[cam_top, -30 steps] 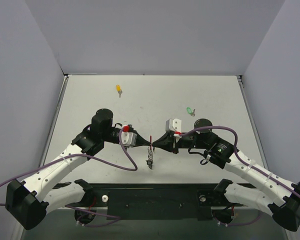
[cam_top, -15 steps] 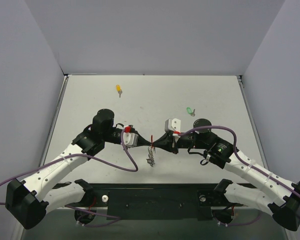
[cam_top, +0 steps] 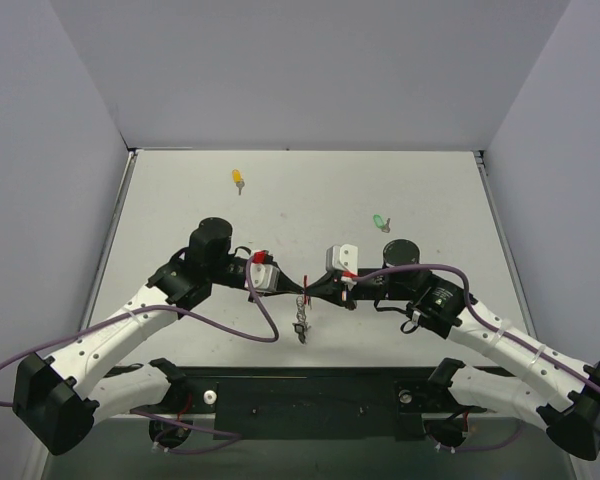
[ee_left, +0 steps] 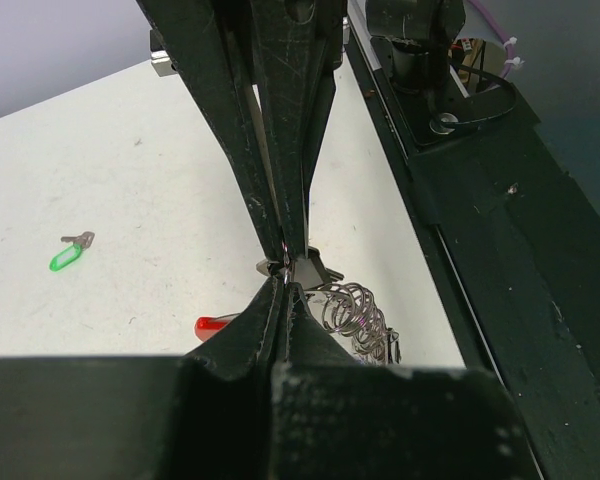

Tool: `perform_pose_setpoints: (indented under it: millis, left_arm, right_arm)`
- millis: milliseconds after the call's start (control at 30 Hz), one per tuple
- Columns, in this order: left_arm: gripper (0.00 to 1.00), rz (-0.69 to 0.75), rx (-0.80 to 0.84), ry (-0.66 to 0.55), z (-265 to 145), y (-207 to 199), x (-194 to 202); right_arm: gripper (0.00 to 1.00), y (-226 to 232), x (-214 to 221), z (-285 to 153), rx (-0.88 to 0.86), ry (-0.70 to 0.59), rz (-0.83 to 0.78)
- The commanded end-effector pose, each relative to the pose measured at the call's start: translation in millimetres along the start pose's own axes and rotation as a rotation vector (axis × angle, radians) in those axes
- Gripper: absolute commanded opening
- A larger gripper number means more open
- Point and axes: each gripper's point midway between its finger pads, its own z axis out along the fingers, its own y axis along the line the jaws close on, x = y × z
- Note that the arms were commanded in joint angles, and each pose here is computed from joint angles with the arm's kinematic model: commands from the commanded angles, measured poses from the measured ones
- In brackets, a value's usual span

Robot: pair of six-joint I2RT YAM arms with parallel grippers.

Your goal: Put the keys on the keyring

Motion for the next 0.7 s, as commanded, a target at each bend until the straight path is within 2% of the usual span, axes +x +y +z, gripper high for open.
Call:
perform_pose_setpoints:
  millis: [0, 667]
  left_arm:
    - [0.00, 0.079, 0.021, -0.064, 2, 5, -31]
    - [0.00, 0.092, 0.024, -0.073, 0, 1, -30]
  right_arm:
    - [0.00, -5, -33, 2, -0.001, -0.074, -0.083]
    - [0.00, -17, -33, 4, 0.072, -0.081, 0.031]
